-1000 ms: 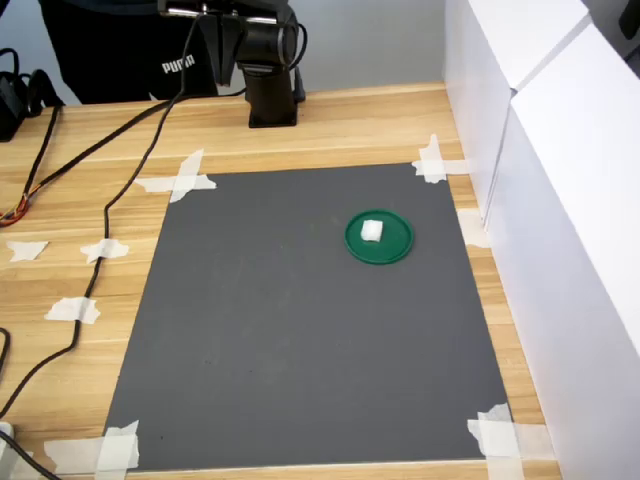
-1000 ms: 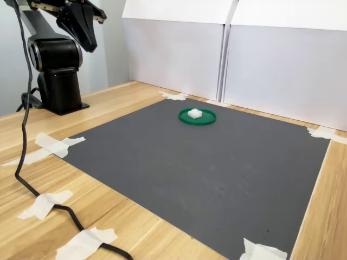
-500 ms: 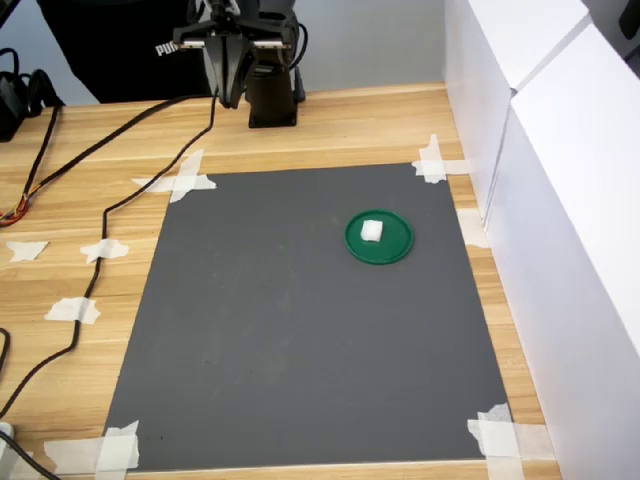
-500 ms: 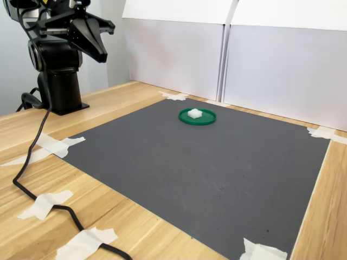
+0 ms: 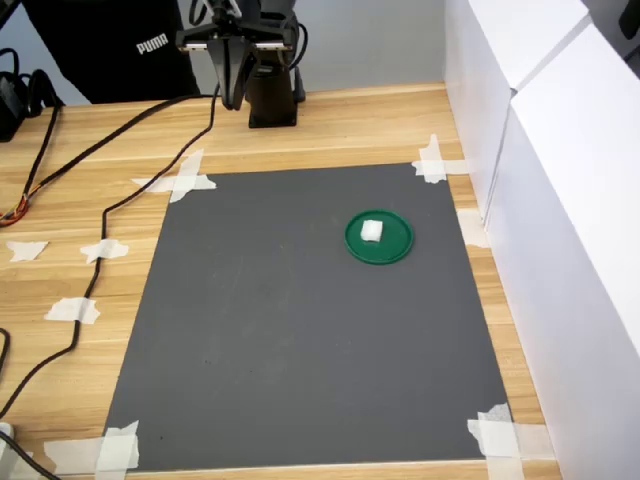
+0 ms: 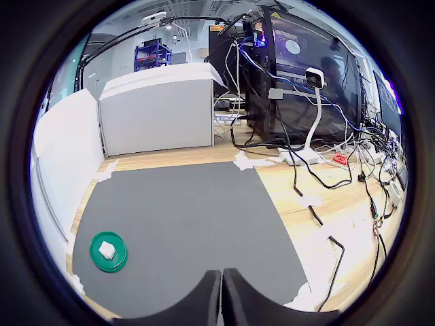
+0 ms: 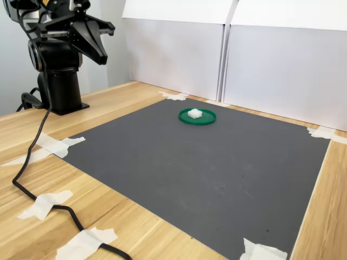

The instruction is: Grasp a white terminal and put it on the green lid.

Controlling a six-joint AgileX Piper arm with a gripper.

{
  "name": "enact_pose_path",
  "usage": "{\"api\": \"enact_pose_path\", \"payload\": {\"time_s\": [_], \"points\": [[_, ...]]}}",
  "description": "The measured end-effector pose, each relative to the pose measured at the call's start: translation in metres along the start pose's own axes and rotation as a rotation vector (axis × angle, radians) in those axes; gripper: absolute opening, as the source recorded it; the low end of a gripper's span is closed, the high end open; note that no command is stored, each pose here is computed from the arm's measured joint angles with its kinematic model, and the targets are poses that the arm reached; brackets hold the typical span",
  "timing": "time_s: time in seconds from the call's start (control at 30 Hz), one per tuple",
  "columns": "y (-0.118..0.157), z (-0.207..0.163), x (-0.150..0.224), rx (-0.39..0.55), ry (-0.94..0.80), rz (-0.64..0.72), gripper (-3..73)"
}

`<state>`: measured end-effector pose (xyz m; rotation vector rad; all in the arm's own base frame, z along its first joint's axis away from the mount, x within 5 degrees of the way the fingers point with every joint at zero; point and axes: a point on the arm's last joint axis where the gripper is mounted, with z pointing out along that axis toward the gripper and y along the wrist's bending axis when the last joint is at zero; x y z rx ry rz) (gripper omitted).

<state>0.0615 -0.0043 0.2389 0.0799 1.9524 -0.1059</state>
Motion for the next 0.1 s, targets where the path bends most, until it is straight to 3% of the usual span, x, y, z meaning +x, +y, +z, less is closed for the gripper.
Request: {"api": "enact_pose_path", "payload": {"time_s": [0.1], "points": [[0.0001,-0.0005,-0.0001,0.000,-0.004,0.000,-1.6]]}}
